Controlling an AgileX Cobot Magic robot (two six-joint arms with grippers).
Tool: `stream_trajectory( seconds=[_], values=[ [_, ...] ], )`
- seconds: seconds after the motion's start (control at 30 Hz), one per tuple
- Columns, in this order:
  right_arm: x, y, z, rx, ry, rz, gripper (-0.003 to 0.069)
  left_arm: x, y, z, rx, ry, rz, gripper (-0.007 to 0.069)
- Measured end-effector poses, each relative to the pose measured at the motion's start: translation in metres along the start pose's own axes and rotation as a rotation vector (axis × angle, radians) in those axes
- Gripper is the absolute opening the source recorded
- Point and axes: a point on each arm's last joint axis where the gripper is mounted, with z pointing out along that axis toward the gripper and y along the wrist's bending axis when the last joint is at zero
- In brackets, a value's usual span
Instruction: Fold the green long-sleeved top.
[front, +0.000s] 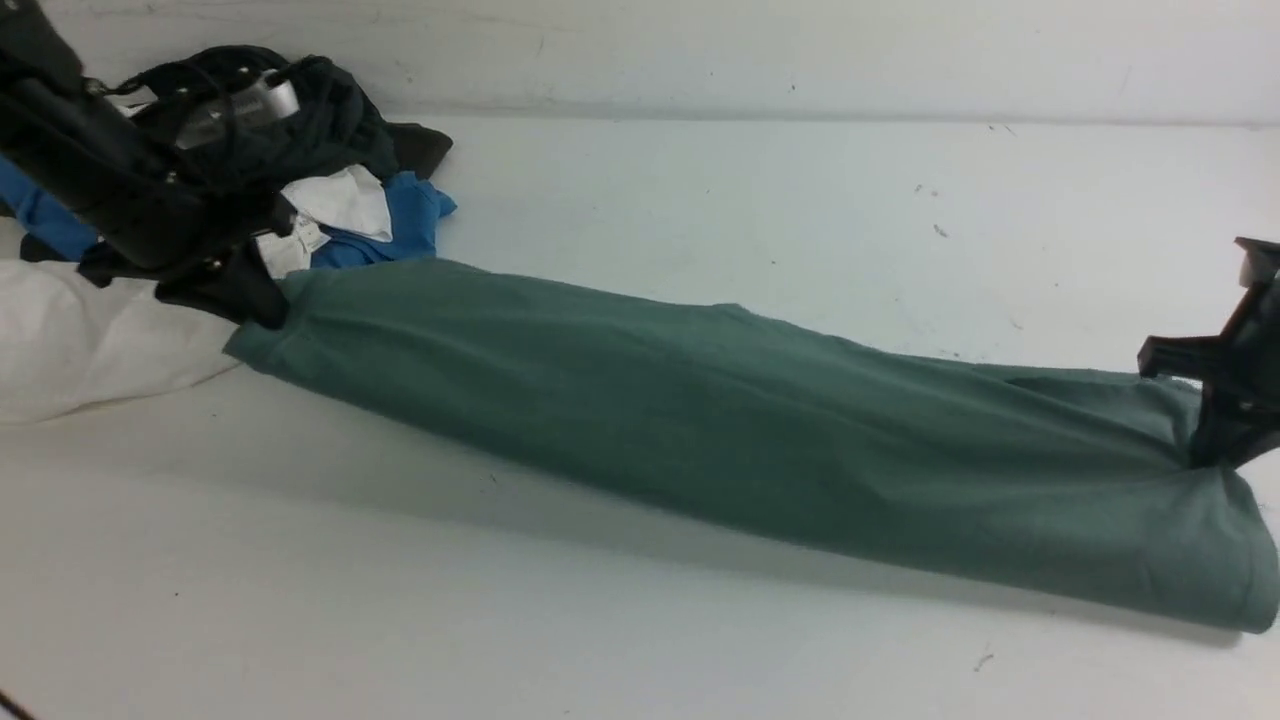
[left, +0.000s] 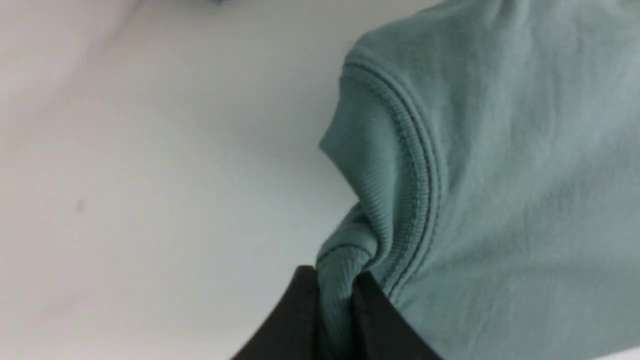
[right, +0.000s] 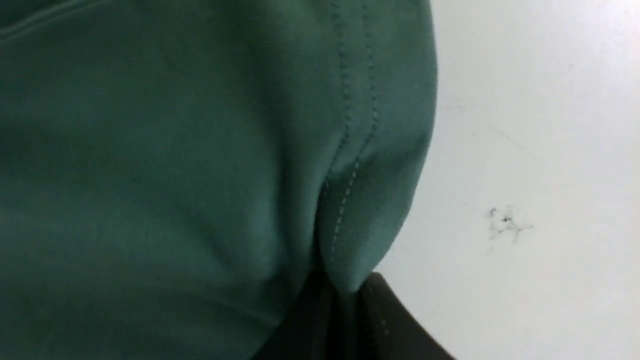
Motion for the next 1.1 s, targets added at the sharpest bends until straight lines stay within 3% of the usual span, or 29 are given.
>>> stream_trajectory(
  seconds=[0.03,0.3,0.47,0.6,0.73,0.77,0.83,0.87,0.9,1.07,1.1],
  values=[
    [0.000,0.000,-0.001,-0.002,-0.002,0.001,0.0067,0.004,0.002,-0.003,-0.001,0.003,-0.002,0.0027],
    [0.004,-0.002,-0.024,-0.018,-0.055,0.007,0.0363,0.053,-0.009,-0.065,-0.027,-0.084,-0.022,0.0027],
    [0.018,0.001,-0.055,-0.061,-0.121,-0.042,0.0419,0.068,-0.021,-0.081,-0.027,-0.115,-0.052,0.0027],
    [0.048,0.002,-0.083,-0.095,-0.166,-0.088,0.0400,0.078,-0.045,-0.100,0.018,-0.175,-0.061,0.0025],
    [0.089,-0.001,-0.104,-0.101,-0.193,-0.108,0.0347,0.083,-0.101,-0.107,0.202,-0.215,0.007,0.0023],
    [0.103,-0.002,-0.108,-0.101,-0.199,-0.112,0.0320,0.083,-0.128,-0.101,0.285,-0.219,0.049,0.0024],
    [0.116,-0.004,-0.112,-0.101,-0.207,-0.117,0.0293,0.082,-0.161,-0.087,0.353,-0.220,0.105,0.0024],
    [0.117,-0.004,-0.112,-0.101,-0.208,-0.118,0.0286,0.082,-0.161,-0.086,0.357,-0.218,0.102,0.0024],
    [0.125,-0.005,-0.115,-0.100,-0.216,-0.126,0.0256,0.082,-0.188,-0.070,0.400,-0.207,0.143,0.0024],
    [0.140,-0.005,-0.127,-0.112,-0.259,-0.146,0.0140,0.081,-0.249,-0.017,0.475,-0.134,0.227,0.0024],
    [0.145,-0.004,-0.133,-0.121,-0.283,-0.153,0.0090,0.079,-0.273,0.003,0.500,-0.106,0.261,0.0024]
  ],
)
